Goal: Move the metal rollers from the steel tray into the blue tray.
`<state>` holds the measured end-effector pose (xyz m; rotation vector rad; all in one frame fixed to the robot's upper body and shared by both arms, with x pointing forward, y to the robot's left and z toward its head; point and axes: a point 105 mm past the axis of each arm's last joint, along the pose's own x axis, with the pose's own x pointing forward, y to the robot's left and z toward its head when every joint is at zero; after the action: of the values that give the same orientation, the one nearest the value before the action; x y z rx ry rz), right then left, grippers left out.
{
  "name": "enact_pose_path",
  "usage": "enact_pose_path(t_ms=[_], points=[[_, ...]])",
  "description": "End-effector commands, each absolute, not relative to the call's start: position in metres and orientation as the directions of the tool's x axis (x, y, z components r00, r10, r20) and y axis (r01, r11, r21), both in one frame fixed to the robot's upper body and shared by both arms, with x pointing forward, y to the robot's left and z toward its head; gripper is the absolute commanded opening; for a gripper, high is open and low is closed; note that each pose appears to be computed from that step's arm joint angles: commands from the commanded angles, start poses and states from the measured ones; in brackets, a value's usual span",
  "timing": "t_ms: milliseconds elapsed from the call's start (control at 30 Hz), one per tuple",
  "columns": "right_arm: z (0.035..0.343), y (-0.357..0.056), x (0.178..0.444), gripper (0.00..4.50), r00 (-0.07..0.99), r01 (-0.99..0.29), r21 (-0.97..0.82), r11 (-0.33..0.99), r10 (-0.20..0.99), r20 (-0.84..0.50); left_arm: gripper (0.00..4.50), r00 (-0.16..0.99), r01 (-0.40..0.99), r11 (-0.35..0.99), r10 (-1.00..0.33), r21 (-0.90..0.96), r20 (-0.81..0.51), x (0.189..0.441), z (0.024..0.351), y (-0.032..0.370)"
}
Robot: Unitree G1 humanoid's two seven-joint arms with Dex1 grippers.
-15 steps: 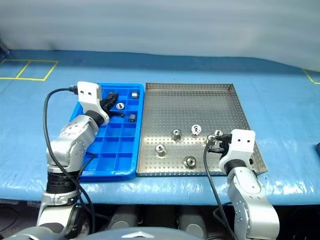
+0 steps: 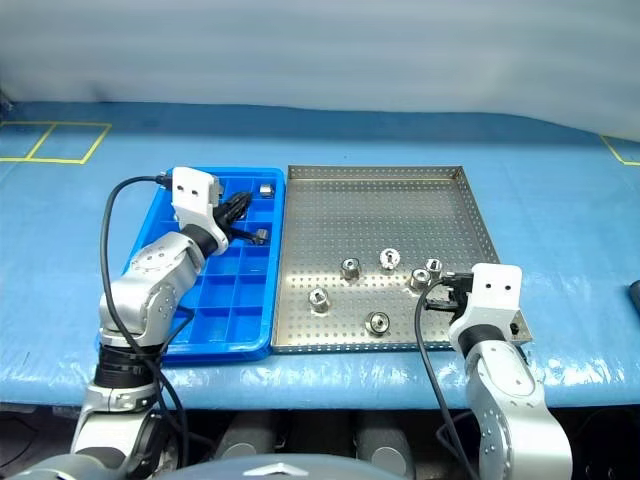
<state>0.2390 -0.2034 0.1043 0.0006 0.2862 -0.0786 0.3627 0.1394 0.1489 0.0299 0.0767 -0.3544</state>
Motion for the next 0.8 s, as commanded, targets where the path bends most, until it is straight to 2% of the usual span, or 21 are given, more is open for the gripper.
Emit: enact_pose_path(t_ms=[33,100,233,367,500,533,600,800], points=[[0.113,-0.199,0.235,0.02,0.965,0.03,-0.036,0.999,-0.038,-0.261,0.0,0.939,0.341,0.939,-0.339,0.036,-0.05,0.361,0.156,0.144],[0.11,-0.193,0.233,0.02,0.96,-0.02,-0.041,0.999,0.008,-0.28,0.0,0.939,0.342,0.939,-0.34,0.036,-0.055,0.361,0.155,0.145],[0.109,-0.168,0.225,0.02,0.937,-0.196,-0.016,0.98,0.182,-0.298,0.0,0.936,0.349,0.936,-0.345,0.047,-0.074,0.359,0.151,0.145],[0.115,-0.16,0.223,0.02,0.931,-0.251,0.002,0.968,0.242,-0.272,0.0,0.929,0.366,0.93,-0.361,0.044,-0.082,0.357,0.15,0.144],[0.119,-0.153,0.222,0.02,0.917,-0.311,0.009,0.95,0.302,-0.261,0.0,0.882,0.463,0.886,-0.459,0.01,-0.108,0.348,0.147,0.134],[0.12,-0.152,0.222,0.39,0.911,-0.326,0.014,0.945,0.318,-0.261,0.17,0.857,0.506,0.862,-0.502,0.008,-0.118,0.343,0.146,0.13],[0.121,-0.15,0.221,0.82,0.904,-0.346,0.019,0.938,0.339,-0.259,0.54,0.811,0.576,0.818,-0.568,0.021,-0.141,0.335,0.144,0.125],[0.12,-0.147,0.22,2.84,0.884,-0.391,0.005,0.921,0.377,-0.277,2.57,0.702,0.707,0.704,-0.684,0.07,-0.198,0.317,0.143,0.116]])
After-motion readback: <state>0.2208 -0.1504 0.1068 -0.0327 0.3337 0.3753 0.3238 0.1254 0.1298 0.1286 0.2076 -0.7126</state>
